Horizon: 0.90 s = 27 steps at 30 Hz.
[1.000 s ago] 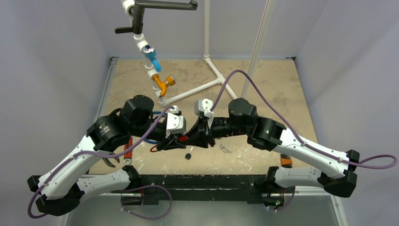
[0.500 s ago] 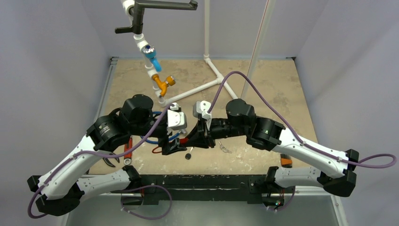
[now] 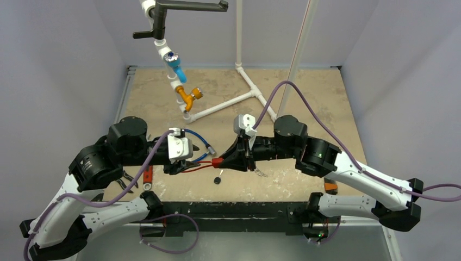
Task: Unlock with the key
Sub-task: Unlock the lock.
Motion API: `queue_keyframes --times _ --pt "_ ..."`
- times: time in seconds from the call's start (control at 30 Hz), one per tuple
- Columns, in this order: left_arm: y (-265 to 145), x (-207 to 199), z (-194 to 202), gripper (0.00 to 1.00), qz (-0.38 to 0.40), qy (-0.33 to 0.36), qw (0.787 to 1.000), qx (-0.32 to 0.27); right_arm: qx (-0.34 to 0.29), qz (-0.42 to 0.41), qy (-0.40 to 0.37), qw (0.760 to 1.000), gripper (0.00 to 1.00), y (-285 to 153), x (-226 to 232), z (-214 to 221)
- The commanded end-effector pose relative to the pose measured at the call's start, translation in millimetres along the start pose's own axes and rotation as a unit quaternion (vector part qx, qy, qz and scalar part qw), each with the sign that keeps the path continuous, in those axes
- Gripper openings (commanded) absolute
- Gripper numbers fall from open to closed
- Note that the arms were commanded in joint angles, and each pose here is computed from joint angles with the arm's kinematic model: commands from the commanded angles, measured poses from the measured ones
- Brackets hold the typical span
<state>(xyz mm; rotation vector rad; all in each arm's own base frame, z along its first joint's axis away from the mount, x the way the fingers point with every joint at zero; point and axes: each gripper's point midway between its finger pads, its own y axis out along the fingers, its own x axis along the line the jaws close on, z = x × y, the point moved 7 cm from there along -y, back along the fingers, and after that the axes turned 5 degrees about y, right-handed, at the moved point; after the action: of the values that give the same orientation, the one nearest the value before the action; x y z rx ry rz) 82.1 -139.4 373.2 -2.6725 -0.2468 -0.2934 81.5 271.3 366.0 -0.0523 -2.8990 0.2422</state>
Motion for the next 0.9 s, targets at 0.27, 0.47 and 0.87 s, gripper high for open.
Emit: queue_keyframes --times 0.27,0.47,0.87 --pt "7.3 1.2 -9.2 0.45 0.019 -0.005 1.000 -0.024 -0.057 -0.006 0.001 0.998 0.00 8.1 0.1 -13.0" --pt "9.1 2.1 -5.6 0.00 0.016 -0.007 1.000 -0.018 -0.100 0.017 0.013 0.995 0.00 7.9 -4.6 -11.9" --pt "5.4 6.5 -12.3 0.00 0.028 0.050 0.998 -0.016 -0.018 -0.019 0.033 0.999 0.27 21.2 -2.1 -2.2"
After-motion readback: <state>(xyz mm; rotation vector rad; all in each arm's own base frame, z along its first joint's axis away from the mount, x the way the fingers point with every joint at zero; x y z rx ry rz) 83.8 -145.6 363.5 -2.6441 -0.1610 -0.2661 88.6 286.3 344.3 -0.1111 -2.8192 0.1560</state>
